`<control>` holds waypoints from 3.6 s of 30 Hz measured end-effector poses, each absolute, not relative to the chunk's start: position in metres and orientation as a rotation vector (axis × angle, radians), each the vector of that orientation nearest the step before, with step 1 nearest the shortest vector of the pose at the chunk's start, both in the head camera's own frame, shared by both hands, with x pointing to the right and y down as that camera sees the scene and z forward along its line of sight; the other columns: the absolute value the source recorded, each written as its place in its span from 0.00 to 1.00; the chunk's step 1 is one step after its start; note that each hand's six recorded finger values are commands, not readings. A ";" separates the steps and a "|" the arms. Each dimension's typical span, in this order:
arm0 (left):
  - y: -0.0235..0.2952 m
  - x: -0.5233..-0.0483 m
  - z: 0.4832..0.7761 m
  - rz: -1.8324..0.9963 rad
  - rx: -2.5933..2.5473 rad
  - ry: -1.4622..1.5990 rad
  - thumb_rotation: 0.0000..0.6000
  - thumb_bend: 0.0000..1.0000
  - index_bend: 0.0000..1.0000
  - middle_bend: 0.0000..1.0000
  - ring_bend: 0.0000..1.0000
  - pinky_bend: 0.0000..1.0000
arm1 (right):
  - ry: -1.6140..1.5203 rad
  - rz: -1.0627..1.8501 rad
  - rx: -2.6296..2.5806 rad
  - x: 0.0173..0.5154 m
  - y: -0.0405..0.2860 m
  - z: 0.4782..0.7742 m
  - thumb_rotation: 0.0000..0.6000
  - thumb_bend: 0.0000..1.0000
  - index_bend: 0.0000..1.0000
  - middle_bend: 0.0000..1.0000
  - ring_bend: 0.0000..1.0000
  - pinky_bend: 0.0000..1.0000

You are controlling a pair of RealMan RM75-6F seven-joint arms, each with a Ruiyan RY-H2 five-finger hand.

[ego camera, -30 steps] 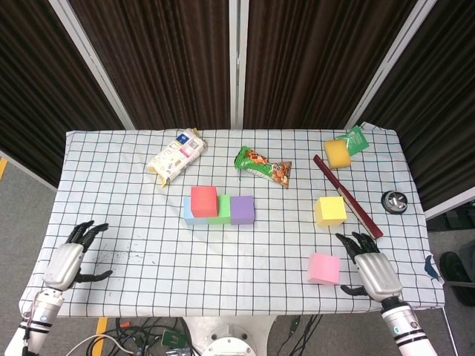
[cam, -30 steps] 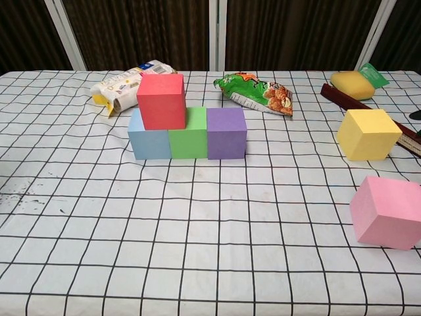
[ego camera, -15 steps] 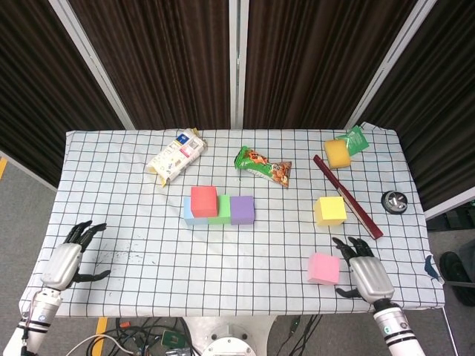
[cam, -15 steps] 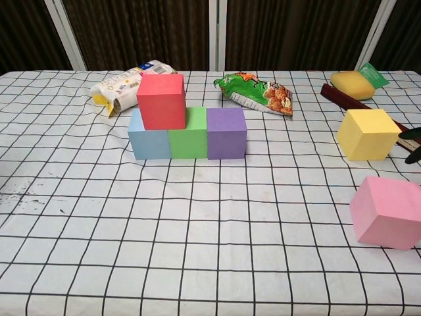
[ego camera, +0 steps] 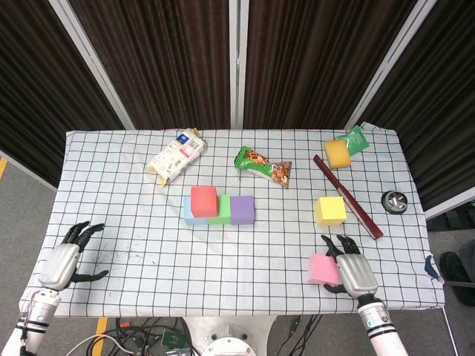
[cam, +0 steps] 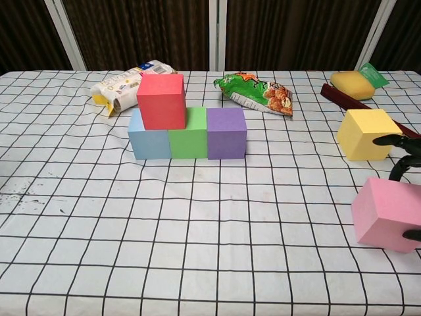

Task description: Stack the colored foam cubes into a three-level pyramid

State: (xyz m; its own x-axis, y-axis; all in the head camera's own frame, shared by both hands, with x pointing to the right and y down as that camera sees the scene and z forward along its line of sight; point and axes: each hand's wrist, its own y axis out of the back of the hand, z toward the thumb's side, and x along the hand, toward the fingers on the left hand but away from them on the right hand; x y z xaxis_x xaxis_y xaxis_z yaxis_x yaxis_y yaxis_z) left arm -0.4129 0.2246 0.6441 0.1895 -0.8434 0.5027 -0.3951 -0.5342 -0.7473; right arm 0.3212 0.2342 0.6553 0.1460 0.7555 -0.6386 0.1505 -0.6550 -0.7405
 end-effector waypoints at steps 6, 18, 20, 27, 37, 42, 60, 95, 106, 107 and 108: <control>0.225 -0.412 0.645 -1.306 -2.022 1.155 1.00 0.00 0.11 0.16 0.03 0.01 | -0.934 1.480 -1.879 0.319 0.217 0.641 1.00 0.15 0.00 0.54 0.09 0.00; 0.224 -0.413 0.644 -1.306 -2.017 1.166 1.00 0.00 0.11 0.16 0.03 0.01 | -0.903 1.122 -1.903 0.252 0.096 0.596 1.00 0.15 0.00 0.54 0.09 0.00; 0.224 -0.413 0.643 -1.307 -2.016 1.169 1.00 0.00 0.11 0.16 0.03 0.01 | -0.859 1.088 -1.920 0.237 0.078 0.598 1.00 0.15 0.00 0.54 0.09 0.00; 0.221 -0.417 0.642 -1.310 -2.013 1.181 1.00 0.00 0.11 0.16 0.03 0.01 | -0.757 0.992 -1.974 0.173 0.023 0.601 1.00 0.15 0.00 0.53 0.09 0.00; 0.220 -0.419 0.639 -1.295 -2.022 1.202 1.00 0.00 0.11 0.16 0.03 0.01 | -0.716 0.972 -2.059 0.094 -0.002 0.601 1.00 0.15 0.00 0.53 0.10 0.00; 0.220 -0.421 0.638 -1.289 -2.025 1.212 1.00 0.00 0.11 0.16 0.03 0.01 | -0.680 0.980 -2.061 0.067 -0.002 0.601 1.00 0.15 0.00 0.53 0.10 0.00; 0.220 -0.432 0.638 -1.297 -2.023 1.250 1.00 0.00 0.11 0.16 0.03 0.01 | -0.642 1.060 -2.087 0.020 0.001 0.619 1.00 0.12 0.00 0.51 0.10 0.00; 0.220 -0.438 0.636 -1.287 -2.025 1.285 1.00 0.00 0.11 0.16 0.03 0.01 | -0.789 1.115 -2.094 0.076 -0.010 0.622 1.00 0.00 0.00 0.19 0.00 0.00; 0.220 -0.435 0.638 -1.287 -2.031 1.271 1.00 0.00 0.11 0.16 0.03 0.01 | -0.719 1.238 -2.170 0.149 0.026 0.668 1.00 0.00 0.00 0.19 0.00 0.00; 0.220 -0.434 0.639 -1.288 -2.031 1.270 1.00 0.00 0.11 0.16 0.03 0.01 | -0.702 1.250 -2.174 0.153 0.029 0.673 1.00 0.00 0.00 0.19 0.00 0.00; 0.220 -0.434 0.639 -1.291 -2.031 1.267 1.00 0.00 0.11 0.16 0.03 0.01 | -0.682 1.262 -2.175 0.156 0.033 0.679 1.00 0.00 0.00 0.19 0.00 0.00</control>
State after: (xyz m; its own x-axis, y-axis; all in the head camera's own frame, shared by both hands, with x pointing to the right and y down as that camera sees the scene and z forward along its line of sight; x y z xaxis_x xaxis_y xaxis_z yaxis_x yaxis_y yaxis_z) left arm -0.4343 0.2201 0.6391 0.1541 -0.8598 0.4868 -0.4713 -0.4971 -0.7286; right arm 0.1563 0.0330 0.6791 0.4363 0.6536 -0.6184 0.1587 -0.7324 -0.6621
